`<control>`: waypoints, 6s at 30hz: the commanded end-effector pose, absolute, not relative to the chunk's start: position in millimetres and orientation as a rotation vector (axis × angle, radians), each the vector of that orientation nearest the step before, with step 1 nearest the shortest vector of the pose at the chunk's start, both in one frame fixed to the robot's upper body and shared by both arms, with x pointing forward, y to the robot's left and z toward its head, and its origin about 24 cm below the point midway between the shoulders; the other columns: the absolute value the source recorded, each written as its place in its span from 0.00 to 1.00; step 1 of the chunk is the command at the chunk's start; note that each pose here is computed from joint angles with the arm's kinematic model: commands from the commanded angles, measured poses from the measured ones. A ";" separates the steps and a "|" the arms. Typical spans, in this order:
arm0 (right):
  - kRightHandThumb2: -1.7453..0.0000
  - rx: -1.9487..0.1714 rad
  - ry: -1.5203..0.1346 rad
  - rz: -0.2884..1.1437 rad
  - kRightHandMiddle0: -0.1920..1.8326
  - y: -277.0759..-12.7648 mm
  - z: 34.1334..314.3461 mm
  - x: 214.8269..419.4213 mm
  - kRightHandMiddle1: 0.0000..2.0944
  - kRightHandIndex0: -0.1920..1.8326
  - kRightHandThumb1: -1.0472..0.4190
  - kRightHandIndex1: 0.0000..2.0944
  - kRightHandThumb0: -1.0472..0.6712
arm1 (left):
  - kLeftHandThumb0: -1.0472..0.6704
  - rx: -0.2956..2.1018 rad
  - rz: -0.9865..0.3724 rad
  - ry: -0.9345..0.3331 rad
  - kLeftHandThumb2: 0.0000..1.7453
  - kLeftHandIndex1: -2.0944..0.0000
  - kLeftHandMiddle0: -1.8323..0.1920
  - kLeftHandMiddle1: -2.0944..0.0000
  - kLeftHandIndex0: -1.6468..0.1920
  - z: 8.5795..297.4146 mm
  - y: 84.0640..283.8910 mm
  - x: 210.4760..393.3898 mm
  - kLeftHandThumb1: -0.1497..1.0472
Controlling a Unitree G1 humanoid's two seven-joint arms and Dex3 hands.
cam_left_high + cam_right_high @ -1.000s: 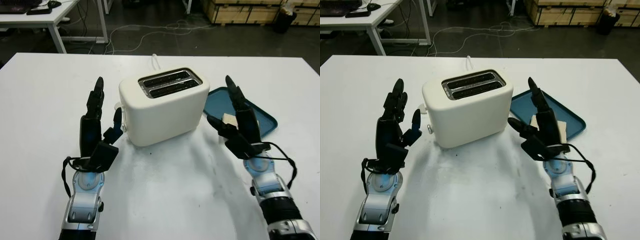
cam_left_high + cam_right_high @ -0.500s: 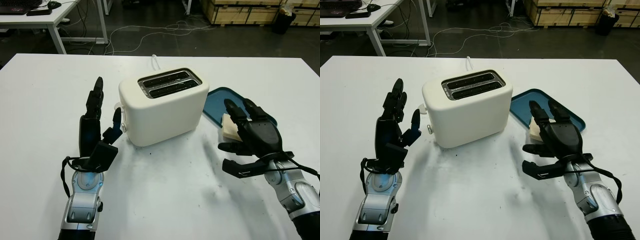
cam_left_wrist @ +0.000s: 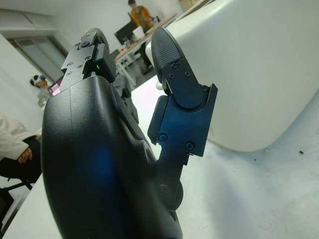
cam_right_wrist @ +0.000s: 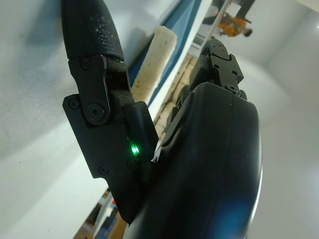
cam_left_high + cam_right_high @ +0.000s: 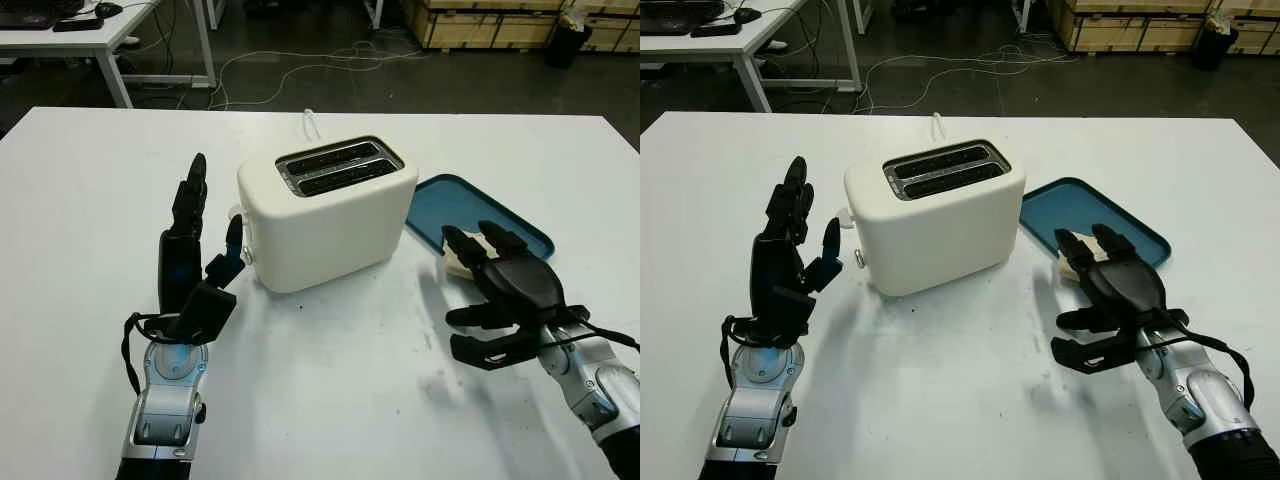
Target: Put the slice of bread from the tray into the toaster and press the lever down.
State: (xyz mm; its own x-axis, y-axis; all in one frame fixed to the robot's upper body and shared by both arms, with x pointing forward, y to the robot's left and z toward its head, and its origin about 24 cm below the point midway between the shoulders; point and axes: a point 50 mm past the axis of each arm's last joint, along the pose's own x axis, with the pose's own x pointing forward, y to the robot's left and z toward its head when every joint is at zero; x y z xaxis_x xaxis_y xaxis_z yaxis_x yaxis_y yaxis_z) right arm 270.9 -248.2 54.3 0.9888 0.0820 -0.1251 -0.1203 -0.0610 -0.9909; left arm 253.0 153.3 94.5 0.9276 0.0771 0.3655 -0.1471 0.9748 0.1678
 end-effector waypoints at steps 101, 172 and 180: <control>0.29 -1.375 -0.480 -0.244 0.87 -259.1 75.2 301.2 0.83 0.87 0.09 0.83 0.12 | 0.23 0.185 0.123 -0.427 0.43 0.99 0.91 0.89 0.85 106.8 149.7 248.9 0.89; 0.95 -0.310 -0.345 0.734 0.57 -140.4 292.6 411.5 0.74 0.62 0.09 0.82 0.32 | 0.25 0.177 0.117 -0.417 0.43 0.99 0.91 0.89 0.85 98.2 148.9 248.7 0.89; 0.92 -0.362 -0.341 0.726 0.56 -117.6 285.0 414.1 0.81 0.64 0.09 0.83 0.32 | 0.25 0.166 0.128 -0.409 0.42 0.99 0.91 0.87 0.84 96.2 147.8 248.5 0.89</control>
